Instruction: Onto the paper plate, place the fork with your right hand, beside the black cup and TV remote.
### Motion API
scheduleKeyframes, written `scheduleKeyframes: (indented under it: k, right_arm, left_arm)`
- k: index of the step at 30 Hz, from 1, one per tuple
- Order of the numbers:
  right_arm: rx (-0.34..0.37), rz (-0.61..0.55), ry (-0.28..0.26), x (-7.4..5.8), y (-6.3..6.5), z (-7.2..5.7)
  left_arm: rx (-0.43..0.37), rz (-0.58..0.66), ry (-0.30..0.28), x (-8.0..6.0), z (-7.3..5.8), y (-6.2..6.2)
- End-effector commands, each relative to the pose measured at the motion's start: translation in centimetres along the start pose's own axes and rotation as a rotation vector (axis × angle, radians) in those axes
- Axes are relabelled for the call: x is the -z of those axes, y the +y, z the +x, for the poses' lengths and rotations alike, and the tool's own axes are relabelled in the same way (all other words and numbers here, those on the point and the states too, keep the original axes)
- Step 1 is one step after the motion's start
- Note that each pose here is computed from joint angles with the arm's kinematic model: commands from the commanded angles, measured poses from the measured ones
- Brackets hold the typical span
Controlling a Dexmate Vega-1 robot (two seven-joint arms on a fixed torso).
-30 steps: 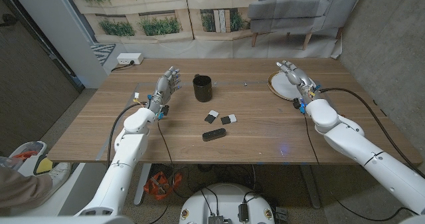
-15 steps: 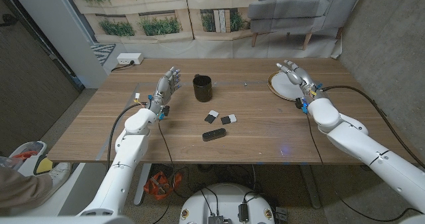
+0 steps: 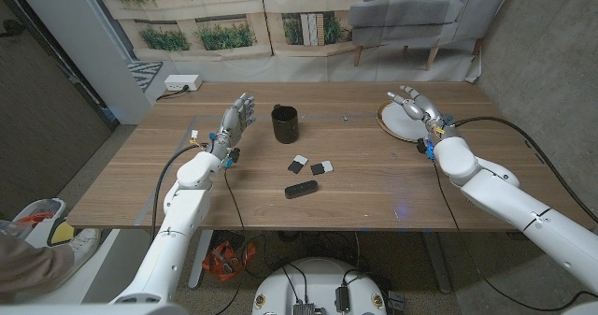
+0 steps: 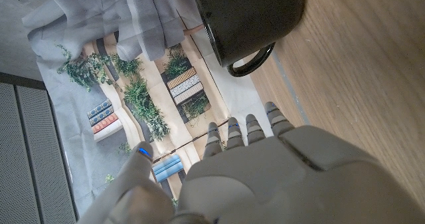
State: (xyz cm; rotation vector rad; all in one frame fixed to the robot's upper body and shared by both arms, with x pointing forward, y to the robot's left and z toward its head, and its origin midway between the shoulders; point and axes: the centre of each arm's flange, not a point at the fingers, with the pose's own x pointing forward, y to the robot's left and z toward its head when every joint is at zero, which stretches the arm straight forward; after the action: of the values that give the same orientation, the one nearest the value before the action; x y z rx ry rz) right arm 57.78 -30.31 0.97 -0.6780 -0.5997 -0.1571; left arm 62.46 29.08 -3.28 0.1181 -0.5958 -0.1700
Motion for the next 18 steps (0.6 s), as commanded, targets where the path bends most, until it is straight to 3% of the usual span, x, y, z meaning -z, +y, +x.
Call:
scheduleKeyframes:
  k: [1,18]
  right_arm:
    - [0.021,-0.077,0.02,-0.22,0.0,0.06]
    - [0.027,-0.164,0.042,-0.52,-0.21,0.02]
  left_arm:
    - [0.004,0.0,0.006,0.06,0.26,0.24]
    - [0.002,0.012,0.01,0.06,0.14,0.44]
